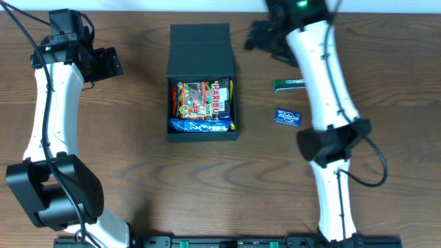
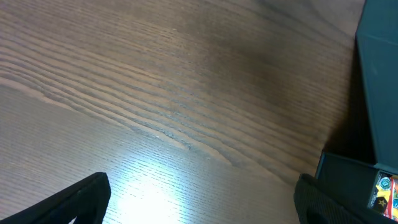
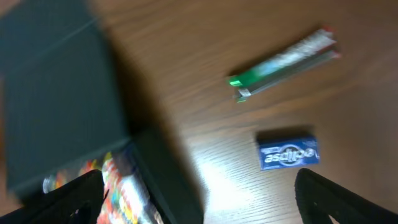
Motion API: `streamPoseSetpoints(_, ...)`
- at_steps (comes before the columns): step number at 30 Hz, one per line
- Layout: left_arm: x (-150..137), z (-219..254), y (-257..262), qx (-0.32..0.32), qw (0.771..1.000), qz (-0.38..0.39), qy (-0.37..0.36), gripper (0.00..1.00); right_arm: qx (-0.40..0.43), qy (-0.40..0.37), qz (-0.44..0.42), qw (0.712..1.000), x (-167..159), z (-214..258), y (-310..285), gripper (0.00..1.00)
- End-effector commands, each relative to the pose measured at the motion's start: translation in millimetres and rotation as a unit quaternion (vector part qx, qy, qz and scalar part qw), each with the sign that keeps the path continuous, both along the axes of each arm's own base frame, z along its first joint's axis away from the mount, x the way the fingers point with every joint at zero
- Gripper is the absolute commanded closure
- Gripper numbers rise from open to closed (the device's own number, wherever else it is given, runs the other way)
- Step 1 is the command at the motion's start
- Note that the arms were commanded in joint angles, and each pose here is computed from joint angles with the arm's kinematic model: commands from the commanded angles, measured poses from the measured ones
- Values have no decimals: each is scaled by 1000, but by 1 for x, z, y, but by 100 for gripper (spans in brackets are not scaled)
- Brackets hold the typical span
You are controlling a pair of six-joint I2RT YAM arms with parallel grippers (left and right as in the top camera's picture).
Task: Pack container
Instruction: 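Withdraw the right gripper to the green and red bar, then grasp the green and red wrapped bar with the right gripper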
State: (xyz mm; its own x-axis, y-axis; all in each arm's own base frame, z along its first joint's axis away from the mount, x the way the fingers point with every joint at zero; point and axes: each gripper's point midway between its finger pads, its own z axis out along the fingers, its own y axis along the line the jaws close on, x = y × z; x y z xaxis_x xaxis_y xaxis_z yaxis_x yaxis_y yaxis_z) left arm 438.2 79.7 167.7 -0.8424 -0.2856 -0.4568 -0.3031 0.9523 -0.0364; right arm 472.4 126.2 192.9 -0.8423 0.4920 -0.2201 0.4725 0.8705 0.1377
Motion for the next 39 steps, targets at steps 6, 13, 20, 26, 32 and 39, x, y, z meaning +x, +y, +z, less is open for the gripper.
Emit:
streamPoseSetpoints(6,1,0,2,1,1000,2,2,4,79,79,-223,969,14,-62,-46,1)
streamPoseSetpoints(13,1,0,2,1,1000,2,2,5,83,104,-272,953,18,-116,-44,5)
streamPoseSetpoints(20,1,0,2,1,1000,2,2,4,69,112,-276,952,16,-149,-49,6)
streamPoseSetpoints(26,1,0,2,2,1000,2,2,5,57,104,-278,953,18,-164,-54,6)
streamPoseSetpoints(32,1,0,2,2,1000,2,2,5,46,110,-281,952,12,-184,-59,9)
streamPoseSetpoints(39,1,0,2,1,1000,2,2,5,45,111,-291,949,12,-194,-69,13)
